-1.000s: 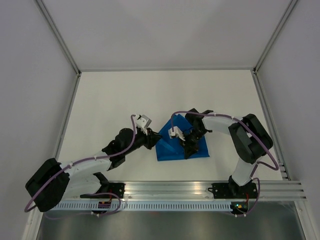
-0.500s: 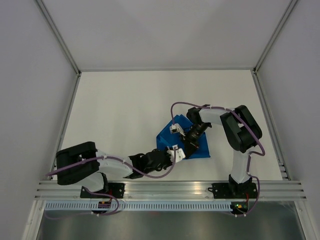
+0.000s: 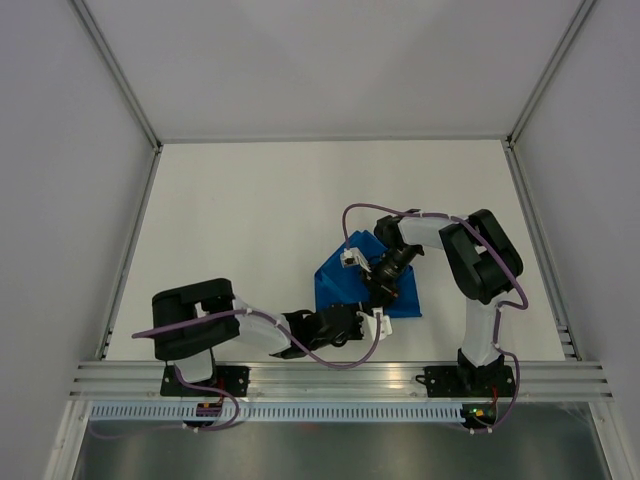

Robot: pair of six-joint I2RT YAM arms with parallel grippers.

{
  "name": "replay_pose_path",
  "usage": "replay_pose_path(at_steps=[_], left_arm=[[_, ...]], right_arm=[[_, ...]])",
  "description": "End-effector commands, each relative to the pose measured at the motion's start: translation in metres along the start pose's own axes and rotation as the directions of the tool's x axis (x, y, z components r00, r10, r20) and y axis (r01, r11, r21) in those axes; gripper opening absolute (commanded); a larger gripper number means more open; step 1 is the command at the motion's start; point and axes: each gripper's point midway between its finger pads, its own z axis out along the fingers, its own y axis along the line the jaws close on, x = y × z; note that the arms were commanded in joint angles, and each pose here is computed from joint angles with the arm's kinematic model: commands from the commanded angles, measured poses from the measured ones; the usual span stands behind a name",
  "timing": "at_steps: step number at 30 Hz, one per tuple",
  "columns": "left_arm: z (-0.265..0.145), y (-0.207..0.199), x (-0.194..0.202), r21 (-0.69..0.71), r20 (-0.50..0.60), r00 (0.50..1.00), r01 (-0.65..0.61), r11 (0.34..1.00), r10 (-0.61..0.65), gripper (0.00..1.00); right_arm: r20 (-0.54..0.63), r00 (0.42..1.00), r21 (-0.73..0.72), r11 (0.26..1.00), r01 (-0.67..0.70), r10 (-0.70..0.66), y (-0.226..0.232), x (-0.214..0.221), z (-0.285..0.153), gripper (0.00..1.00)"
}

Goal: Fold the napkin, place the utensils inside, and roll it up
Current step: Roll the napkin with the utensil

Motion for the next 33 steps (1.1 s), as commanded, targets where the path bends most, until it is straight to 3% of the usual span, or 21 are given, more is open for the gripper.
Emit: replay_pose_path(at_steps=[1,9,11,16,19,26,33], left_arm=[[0.009,-0.003,-0.011,0.027,0.035,0.996,-0.079,0.997,0.078,0.45],[0.012,-0.015,0.021,0.059,-0.048,0.998,-0.049,0.997,0.052,0.43],[0.013,-0.017,0.026,0.072,-0.065,0.997,-0.023,0.997,0.027,0.38],[0.012,-0.024,0.037,0.116,-0.103,0.994,0.038,0.992,-0.026,0.02],[0.01,-0.032,0.043,0.152,-0.142,0.988,0.077,0.985,-0.055,0.02],[0.009,-0.041,0.051,0.213,-0.237,0.951,0.252,0.944,-0.2,0.02],[0.0,-0.044,0.052,0.274,-0.263,0.902,0.409,0.87,-0.342,0.02]], right_arm=[[-0.11,0.992,0.08,0.994,0.072,-0.063,-0.034,0.025,0.006,0.06],[-0.111,0.992,0.08,0.995,0.066,-0.056,-0.036,0.024,0.006,0.06],[-0.111,0.992,0.08,0.995,0.066,-0.057,-0.036,0.024,0.006,0.06],[-0.11,0.992,0.086,0.994,0.07,-0.061,-0.036,0.024,0.006,0.06],[-0.108,0.992,0.09,0.993,0.076,-0.066,-0.036,0.023,0.006,0.08],[-0.069,0.993,0.148,0.983,0.11,-0.1,-0.03,0.008,-0.007,0.44],[-0.004,0.988,0.278,0.949,0.149,-0.154,-0.021,-0.021,-0.037,0.59]])
